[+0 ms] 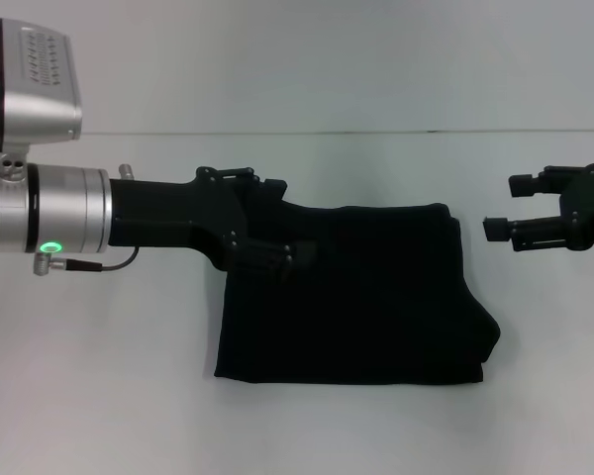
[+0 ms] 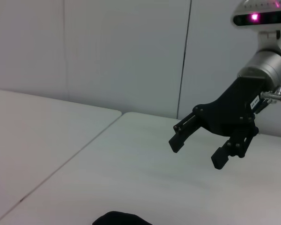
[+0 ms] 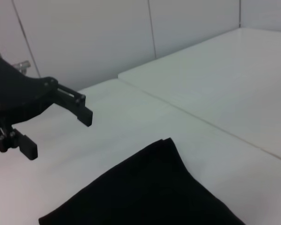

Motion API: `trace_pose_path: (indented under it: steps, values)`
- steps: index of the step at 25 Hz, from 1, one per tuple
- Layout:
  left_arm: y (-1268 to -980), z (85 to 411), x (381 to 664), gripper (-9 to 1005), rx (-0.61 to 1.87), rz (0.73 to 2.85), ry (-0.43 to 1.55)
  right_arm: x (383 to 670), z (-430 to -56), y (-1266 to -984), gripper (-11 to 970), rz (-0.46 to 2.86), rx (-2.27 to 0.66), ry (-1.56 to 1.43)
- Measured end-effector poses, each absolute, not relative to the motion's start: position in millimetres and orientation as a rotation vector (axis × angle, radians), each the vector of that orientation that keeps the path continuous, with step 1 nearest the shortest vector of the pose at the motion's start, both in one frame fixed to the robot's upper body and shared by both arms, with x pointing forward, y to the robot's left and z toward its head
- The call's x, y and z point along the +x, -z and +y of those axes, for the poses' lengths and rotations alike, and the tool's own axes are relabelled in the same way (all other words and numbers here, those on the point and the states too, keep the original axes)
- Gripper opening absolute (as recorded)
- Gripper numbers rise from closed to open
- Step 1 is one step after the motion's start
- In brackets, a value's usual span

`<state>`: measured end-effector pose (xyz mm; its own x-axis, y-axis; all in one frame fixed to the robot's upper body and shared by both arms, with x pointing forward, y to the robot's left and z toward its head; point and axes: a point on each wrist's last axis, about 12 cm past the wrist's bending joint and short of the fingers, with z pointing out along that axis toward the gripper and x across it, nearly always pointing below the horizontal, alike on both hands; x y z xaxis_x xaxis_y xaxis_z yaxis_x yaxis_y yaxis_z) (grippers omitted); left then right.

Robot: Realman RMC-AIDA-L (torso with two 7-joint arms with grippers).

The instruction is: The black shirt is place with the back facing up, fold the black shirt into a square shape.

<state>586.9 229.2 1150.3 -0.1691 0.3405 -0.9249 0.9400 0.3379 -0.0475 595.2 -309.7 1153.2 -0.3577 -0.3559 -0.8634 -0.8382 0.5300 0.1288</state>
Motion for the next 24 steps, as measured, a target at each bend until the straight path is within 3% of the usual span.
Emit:
trace_pose_path:
  steps: [24]
  values:
    - [-1144,237,586,917,1.142,1.787,0.809,605,-293,-1149,882,1.986,-1.009,-0.705]
